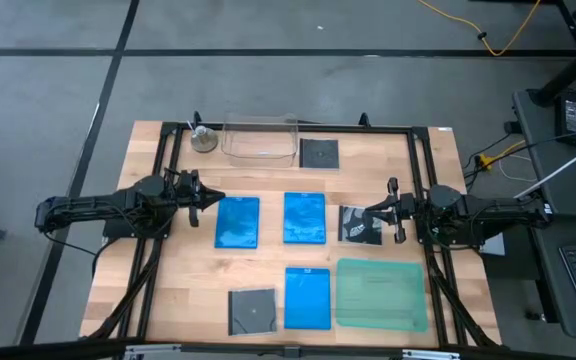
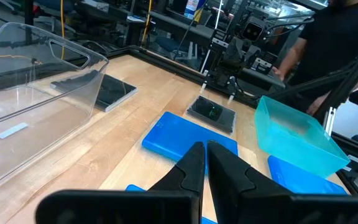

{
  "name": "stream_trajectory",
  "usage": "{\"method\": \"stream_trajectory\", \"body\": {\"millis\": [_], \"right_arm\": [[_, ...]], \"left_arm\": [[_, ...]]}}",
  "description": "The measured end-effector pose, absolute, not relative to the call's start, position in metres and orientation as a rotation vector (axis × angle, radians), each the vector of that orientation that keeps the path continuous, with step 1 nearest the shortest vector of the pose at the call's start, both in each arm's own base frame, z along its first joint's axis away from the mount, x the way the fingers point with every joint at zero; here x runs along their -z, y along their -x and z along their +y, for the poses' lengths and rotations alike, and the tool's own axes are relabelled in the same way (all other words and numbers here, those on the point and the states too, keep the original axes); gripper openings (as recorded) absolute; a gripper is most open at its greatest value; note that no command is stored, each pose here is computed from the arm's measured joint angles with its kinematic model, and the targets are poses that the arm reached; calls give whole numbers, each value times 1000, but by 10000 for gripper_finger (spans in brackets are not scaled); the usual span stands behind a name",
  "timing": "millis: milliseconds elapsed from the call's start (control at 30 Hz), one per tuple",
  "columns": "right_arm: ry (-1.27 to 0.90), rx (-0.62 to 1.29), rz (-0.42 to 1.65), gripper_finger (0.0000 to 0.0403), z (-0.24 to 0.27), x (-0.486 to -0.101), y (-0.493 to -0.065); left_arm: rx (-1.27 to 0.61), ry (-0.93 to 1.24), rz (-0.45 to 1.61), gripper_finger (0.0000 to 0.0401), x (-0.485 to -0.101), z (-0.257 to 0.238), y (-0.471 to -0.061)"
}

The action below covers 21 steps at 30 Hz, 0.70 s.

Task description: Pick & place jewel cases by type

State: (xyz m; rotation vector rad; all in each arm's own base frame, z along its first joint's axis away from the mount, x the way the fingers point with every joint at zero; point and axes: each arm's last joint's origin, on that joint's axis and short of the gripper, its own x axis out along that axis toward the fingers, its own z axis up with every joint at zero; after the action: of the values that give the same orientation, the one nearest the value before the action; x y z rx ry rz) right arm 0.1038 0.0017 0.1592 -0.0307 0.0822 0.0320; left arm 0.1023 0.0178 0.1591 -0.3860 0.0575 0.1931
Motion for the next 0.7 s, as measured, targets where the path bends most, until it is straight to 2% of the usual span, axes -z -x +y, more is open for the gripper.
{"method": "stream_trajectory", "body": {"millis": [700], "right_arm": [[31,-32,82,46,2,-159,-104]], "left_arm": [[-193,386,57,13,-159,18,-102]]}}
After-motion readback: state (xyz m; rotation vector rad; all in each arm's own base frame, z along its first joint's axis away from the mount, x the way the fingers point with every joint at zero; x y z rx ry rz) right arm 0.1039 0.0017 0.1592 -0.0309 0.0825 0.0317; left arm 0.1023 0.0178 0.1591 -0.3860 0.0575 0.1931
